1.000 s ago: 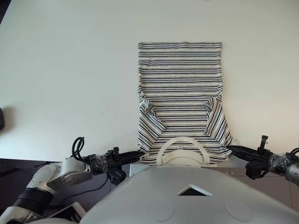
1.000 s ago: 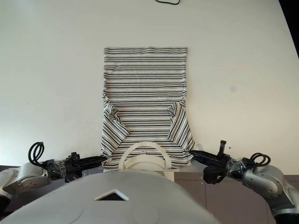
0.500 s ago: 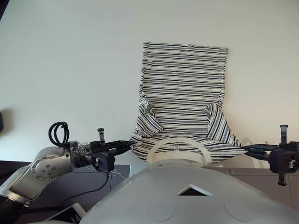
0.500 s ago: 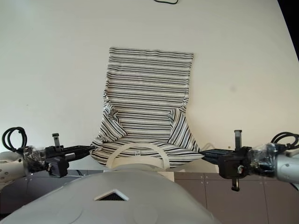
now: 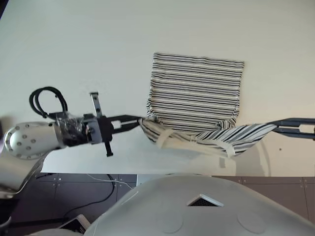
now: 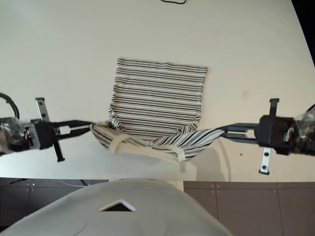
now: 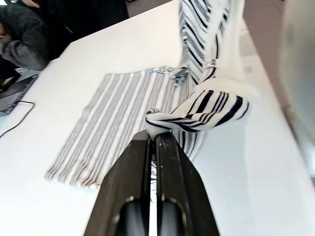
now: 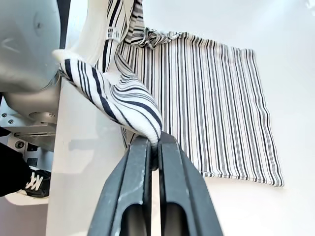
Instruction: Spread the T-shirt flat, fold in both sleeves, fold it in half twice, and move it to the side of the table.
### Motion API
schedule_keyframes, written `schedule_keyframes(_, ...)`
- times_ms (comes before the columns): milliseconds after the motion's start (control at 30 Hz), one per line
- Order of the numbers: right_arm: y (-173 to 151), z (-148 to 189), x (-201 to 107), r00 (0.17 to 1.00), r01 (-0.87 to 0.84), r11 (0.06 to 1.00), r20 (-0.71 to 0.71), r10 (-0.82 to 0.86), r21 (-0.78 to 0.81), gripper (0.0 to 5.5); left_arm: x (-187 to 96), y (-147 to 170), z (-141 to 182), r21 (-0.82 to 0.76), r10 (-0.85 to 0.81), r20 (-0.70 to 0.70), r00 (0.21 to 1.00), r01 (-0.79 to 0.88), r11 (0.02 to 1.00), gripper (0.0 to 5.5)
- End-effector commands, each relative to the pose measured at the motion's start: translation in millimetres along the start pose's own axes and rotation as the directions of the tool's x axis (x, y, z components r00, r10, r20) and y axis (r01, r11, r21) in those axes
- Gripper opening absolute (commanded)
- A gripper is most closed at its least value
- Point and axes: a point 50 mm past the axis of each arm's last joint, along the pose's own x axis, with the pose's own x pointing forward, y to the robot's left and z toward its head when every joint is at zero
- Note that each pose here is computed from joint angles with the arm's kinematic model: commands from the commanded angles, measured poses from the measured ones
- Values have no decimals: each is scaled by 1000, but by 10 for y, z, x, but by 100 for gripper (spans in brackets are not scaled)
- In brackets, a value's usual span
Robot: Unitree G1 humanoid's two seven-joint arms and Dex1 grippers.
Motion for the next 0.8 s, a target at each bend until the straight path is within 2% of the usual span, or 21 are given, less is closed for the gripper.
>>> schedule_keyframes(33, -431, -164, 117, 997, 47, 991, 51, -53, 122, 15, 250, 502, -207, -81, 179, -34, 983, -181, 980, 10)
schedule_keyframes(267, -1186, -356, 365, 979, 171, 966, 75, -189, 195, 15, 720, 1156, -456, -122, 286, -103, 953, -298, 947, 10)
schedule_keyframes(400, -1431, -482, 445, 971, 222, 948, 39, -237, 230, 15, 915, 1388, -551, -123, 305, -134, 943, -321, 939, 10)
schedule_keyframes(600, -1552, -791, 830, 973, 229, 928, -36, -229, 294, 15, 1303, 1360, -909, -87, 248, -245, 937, -276, 957, 10)
schedule_keyframes(700, -1625, -868, 1110, 953, 302, 900, -64, -297, 315, 71, 1376, 1211, -1178, -62, 261, -332, 906, -297, 953, 62)
schedule_keyframes(800, -1660, -930, 1224, 924, 379, 860, -83, -374, 343, 128, 1353, 1184, -1280, -25, 330, -350, 877, -361, 932, 111)
